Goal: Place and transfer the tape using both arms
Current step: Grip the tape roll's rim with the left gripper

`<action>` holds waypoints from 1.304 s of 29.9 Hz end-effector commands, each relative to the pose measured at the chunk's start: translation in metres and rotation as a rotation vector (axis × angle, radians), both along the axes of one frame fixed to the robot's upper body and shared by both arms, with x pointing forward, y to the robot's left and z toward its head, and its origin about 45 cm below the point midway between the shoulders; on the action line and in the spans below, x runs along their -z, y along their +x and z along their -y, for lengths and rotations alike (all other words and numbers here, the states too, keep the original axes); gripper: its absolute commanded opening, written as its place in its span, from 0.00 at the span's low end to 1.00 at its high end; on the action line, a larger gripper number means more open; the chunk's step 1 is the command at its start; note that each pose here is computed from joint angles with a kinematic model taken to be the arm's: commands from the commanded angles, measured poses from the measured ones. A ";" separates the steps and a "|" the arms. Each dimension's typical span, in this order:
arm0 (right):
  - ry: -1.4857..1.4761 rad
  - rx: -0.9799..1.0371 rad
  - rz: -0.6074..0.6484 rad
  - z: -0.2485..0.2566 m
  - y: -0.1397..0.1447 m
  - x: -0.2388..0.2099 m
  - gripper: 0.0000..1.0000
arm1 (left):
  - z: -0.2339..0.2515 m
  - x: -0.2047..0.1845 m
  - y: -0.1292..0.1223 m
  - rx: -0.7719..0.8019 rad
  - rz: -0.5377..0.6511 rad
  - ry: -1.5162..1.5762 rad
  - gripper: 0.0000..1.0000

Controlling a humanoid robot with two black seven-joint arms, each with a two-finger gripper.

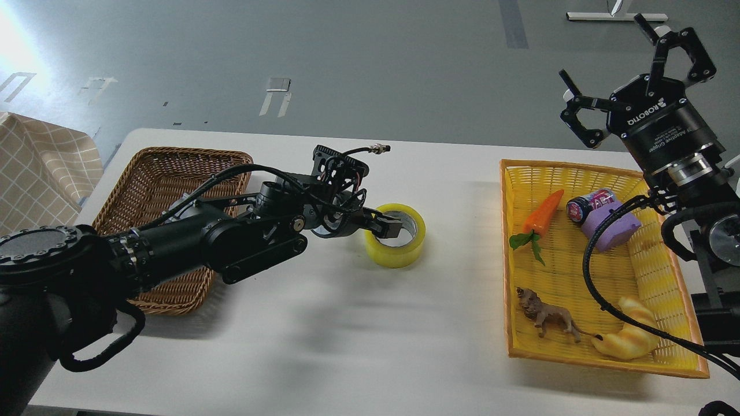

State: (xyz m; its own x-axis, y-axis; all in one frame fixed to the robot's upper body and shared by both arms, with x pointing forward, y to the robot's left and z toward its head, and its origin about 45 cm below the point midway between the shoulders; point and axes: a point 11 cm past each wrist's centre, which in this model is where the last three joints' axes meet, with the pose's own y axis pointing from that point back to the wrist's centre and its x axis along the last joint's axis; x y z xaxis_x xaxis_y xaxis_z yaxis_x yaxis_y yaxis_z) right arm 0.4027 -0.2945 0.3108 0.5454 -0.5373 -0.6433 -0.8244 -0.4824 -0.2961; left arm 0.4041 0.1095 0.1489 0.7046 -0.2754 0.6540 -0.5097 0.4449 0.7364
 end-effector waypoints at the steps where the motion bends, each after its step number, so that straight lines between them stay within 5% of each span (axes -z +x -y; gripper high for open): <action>1: 0.005 -0.002 -0.001 -0.002 0.000 0.001 1.00 | -0.002 0.002 0.000 -0.006 -0.002 0.002 0.92; 16: 0.002 -0.008 -0.004 -0.004 0.000 0.002 1.00 | -0.011 0.013 -0.002 -0.030 -0.023 0.016 0.80; 21: 0.003 -0.005 -0.004 -0.003 0.000 0.002 1.00 | -0.010 0.013 -0.002 -0.031 -0.027 0.009 0.59; 28: 0.004 -0.006 -0.006 -0.004 0.000 0.003 1.00 | -0.004 0.012 -0.004 -0.016 -0.032 -0.006 0.00; 39: 0.006 -0.006 -0.009 -0.004 0.000 0.004 1.00 | -0.005 0.007 0.000 0.008 -0.025 -0.012 0.00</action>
